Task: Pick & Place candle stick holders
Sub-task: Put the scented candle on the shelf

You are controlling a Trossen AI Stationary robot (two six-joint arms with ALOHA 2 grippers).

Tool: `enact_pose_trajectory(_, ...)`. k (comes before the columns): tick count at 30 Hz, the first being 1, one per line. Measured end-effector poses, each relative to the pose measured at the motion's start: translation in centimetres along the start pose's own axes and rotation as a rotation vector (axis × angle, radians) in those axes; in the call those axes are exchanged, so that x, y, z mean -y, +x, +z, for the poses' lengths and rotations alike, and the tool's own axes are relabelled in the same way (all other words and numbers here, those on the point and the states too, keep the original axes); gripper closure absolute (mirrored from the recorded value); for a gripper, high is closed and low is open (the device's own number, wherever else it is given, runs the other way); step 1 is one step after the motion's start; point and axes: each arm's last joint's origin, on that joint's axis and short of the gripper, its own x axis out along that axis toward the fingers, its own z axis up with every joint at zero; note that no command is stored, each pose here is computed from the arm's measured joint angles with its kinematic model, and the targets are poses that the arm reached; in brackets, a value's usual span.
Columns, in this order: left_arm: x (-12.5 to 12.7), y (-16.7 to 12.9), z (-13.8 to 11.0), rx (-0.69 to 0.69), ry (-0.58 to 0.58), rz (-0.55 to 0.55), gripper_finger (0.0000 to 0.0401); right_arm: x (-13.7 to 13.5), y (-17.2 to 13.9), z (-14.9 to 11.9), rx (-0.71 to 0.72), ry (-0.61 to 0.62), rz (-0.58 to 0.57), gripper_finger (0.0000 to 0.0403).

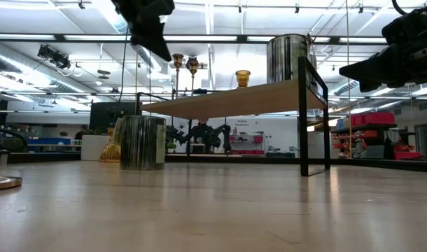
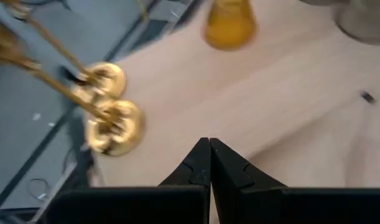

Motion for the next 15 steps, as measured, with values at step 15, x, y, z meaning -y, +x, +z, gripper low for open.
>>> enact_pose_trajectory(15,2.7,-1.3,-1.3,-0.084,0.177,-0.273,0.0393,0.0,0.0,0.0,0.0,0.0,0.0,0.04)
